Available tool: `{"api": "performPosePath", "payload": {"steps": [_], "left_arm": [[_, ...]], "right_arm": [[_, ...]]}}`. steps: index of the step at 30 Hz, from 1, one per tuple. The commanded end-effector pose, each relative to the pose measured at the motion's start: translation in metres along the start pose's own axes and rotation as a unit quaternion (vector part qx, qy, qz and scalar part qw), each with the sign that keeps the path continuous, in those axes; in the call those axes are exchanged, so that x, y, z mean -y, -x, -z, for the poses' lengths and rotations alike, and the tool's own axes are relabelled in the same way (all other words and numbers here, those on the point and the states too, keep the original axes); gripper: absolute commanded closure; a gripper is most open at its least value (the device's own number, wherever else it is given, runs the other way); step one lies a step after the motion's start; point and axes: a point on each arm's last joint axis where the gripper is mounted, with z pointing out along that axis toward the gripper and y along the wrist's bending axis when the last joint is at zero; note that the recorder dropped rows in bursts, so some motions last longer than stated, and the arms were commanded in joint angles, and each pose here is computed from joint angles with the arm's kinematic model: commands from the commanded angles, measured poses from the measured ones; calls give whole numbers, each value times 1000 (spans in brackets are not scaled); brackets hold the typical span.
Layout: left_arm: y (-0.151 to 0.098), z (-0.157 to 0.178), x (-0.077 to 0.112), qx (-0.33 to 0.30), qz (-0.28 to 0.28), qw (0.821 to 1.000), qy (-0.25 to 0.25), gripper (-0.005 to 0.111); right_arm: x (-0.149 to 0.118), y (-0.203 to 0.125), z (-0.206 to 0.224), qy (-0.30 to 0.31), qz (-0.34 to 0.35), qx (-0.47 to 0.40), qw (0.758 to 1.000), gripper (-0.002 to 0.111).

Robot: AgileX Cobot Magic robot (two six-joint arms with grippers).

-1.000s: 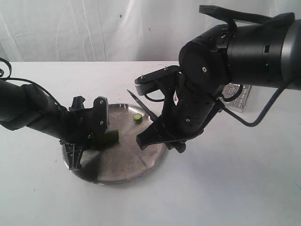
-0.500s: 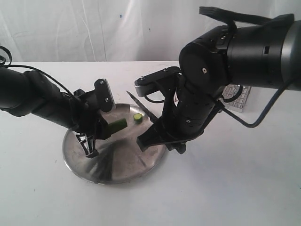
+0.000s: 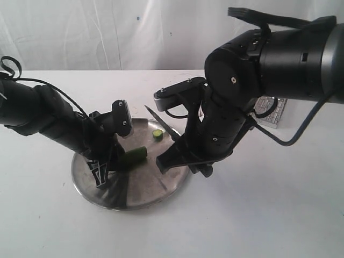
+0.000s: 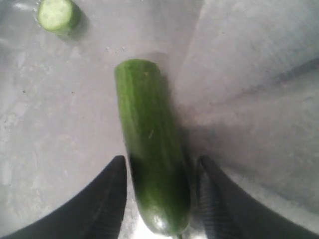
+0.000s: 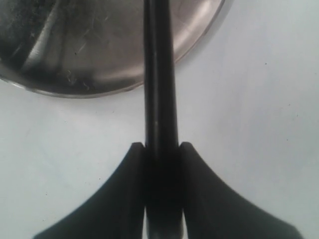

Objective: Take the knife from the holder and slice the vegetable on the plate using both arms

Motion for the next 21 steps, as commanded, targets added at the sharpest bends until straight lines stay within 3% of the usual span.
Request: {"api": "performPosePath", "payload": {"steps": [1, 8, 10, 12, 13, 14, 16, 17, 19, 21], "left_arm": [[3, 4, 0, 7, 6, 1000, -8, 48], [22, 39, -11, 55, 42, 996, 55, 46], [28, 53, -16, 74, 74, 991, 89, 53], [31, 65, -20, 87, 103, 985, 108, 73], [31, 69, -22, 91, 119, 982, 113, 104], [30, 69, -22, 93, 133, 981, 110, 106], [26, 62, -25, 104, 221, 966, 82, 107], [24, 57, -29, 120, 317, 940, 44, 107], [17, 49, -36, 117, 423, 898, -25, 107], [12, 47, -42, 108, 422, 900, -35, 107]], "right_arm": [[1, -2, 1, 0, 1, -5, 1000, 108], [1, -4, 0, 1, 10, -16, 1000, 108], [-2, -6, 0, 18, 33, -30, 999, 108], [-7, -7, -1, 42, 47, -36, 997, 108], [-11, -8, -2, 65, 41, -42, 996, 108], [-12, -8, -4, 69, 42, -43, 996, 108], [-14, -7, -14, 69, 36, -51, 996, 108], [-15, -5, -24, 67, 27, -63, 995, 108], [-16, -2, -38, 64, 17, -75, 995, 108], [-19, 2, -43, 63, 6, -67, 996, 108]]}}
